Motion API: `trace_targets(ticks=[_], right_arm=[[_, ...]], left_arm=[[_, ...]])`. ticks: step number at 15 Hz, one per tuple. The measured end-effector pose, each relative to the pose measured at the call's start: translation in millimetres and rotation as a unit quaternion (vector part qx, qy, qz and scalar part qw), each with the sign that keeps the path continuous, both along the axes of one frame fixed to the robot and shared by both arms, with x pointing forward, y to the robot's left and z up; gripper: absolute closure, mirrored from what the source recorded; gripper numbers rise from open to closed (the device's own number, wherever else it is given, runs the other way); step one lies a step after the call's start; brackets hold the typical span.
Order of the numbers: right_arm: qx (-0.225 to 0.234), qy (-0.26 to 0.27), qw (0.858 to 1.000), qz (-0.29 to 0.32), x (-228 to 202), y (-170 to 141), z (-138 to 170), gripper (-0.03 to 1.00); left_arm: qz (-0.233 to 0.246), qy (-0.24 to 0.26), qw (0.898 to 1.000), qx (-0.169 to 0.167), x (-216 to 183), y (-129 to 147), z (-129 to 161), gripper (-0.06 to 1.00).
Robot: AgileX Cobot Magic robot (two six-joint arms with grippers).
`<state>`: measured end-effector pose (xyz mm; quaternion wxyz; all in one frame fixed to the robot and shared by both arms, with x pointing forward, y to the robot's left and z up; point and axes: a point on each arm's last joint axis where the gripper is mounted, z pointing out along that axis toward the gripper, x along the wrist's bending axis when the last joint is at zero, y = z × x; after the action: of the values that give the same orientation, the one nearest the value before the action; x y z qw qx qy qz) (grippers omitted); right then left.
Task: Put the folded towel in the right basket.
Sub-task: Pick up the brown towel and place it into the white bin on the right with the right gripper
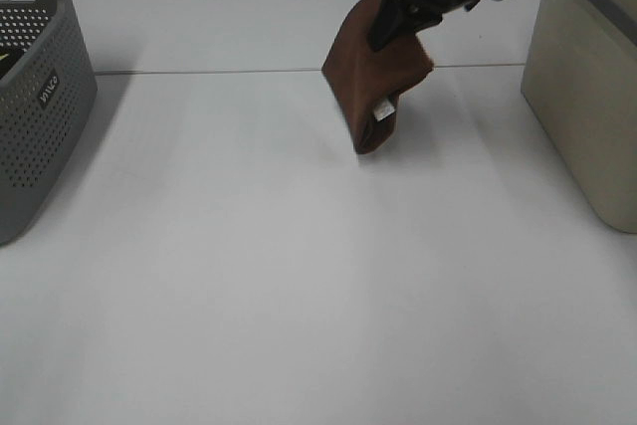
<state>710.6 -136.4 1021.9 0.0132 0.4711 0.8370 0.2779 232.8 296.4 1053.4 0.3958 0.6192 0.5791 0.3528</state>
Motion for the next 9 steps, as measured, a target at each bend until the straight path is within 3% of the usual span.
trace_targets(ticks=[2,5,9], right_arm=[[-0.041,-0.059,0.997,-0.011,-13.0,-13.1,48.2,0.89],[-0.109,-0.148,0.982,-0.05,-39.5,-38.8,117.3,0.89],[-0.115,-0.181,0.967,-0.136,-64.3,-92.4,169.3,0.89]], left_arm=[[0.0,0.0,1.0,0.0,0.0,0.0,0.0,-0.03],[0.0,0.0,1.0,0.0,0.0,0.0,0.0,-0.03],[0.0,0.0,1.0,0.0,0.0,0.0,0.0,-0.03]])
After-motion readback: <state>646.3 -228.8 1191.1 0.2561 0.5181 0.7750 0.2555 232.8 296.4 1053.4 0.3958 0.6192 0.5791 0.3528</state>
